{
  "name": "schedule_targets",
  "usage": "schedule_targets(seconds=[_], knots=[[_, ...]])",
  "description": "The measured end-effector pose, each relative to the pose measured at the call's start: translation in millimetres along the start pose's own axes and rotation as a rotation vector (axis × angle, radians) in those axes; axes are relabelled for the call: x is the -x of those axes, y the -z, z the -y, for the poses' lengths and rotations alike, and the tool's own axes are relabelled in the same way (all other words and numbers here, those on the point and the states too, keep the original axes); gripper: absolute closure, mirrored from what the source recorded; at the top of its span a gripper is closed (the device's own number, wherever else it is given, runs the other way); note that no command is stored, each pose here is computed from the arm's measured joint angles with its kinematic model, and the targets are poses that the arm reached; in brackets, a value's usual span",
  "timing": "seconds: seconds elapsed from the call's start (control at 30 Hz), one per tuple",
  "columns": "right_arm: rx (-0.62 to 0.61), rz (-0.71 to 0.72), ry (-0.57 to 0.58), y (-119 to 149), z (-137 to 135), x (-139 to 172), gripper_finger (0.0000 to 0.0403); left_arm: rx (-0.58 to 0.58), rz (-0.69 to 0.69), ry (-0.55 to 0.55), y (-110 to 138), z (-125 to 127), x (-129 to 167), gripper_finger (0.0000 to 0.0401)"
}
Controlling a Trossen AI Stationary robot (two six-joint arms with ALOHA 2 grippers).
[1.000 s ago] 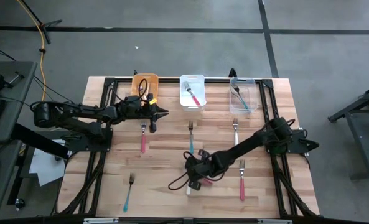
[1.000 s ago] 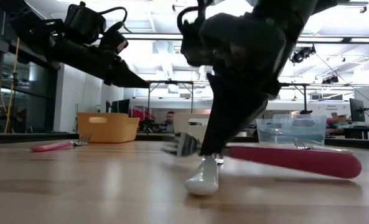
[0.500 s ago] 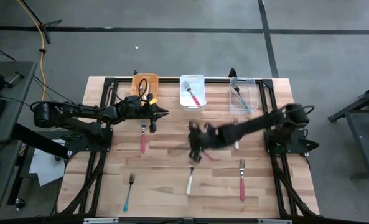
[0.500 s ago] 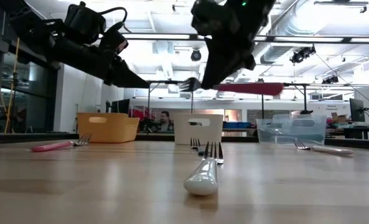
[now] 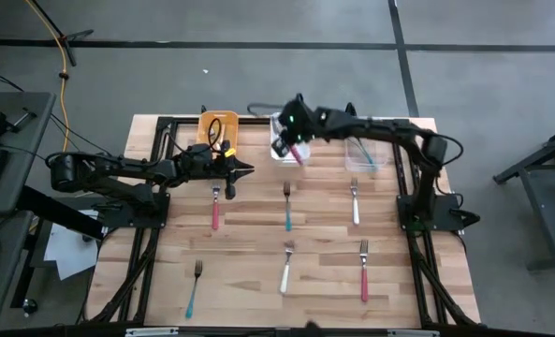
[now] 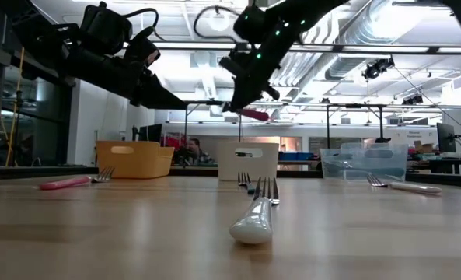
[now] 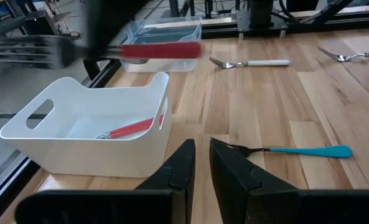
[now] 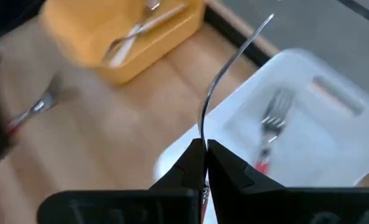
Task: Sort silverware by color (type)
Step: Put the bottom left pink fork into the white bin, then put the top blue fork into the transparent bin
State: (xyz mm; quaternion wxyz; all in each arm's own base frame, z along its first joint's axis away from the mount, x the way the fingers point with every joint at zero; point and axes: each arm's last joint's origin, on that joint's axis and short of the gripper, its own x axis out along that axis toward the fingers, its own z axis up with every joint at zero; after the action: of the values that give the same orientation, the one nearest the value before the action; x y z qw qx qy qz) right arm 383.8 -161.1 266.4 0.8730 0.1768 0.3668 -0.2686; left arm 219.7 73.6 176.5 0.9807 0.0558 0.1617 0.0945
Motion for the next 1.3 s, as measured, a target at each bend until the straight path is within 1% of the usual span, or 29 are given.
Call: schedule_targets(seconds=[0.07,0.13,0.23,0.4,0.57,0.93,1.1,1.2,1.3], knots=[[-0.019,-0.018,0.023,-11,18,-10,0.0396,0.000,0.000,0.000,0,0,0,0.0362],[-0.035,-0.058,0.045,-13,35,-24,0.0396,0.000,0.000,0.000,0,0,0,0.0362],[-0.056,-0.121,0.041,-7,54,-46,0.0396,0.000,-0.001,0.000,0,0,0,0.0362],[-0.069,-0.172,0.030,5,67,-74,0.0396,-0.018,-0.001,0.000,0,0,0,0.0362],[-0.075,-0.149,0.009,5,73,-83,0.0396,-0.019,0.001,0.000,0,0,0,0.0362],[-0.104,-0.192,0.001,14,75,-98,0.0392,-0.018,0.001,0.000,0,0,0,0.0362],[-0.079,-0.193,-0.001,14,75,-97,0.0359,-0.015,-0.006,0.003,1,0,0,0.0362],[-0.059,-0.166,-0.007,8,74,-89,0.0337,-0.002,-0.006,0.003,1,0,0,0.0362],[-0.029,-0.137,-0.012,3,73,-82,0.0326,0.000,-0.006,0.003,1,0,0,0.0362]])
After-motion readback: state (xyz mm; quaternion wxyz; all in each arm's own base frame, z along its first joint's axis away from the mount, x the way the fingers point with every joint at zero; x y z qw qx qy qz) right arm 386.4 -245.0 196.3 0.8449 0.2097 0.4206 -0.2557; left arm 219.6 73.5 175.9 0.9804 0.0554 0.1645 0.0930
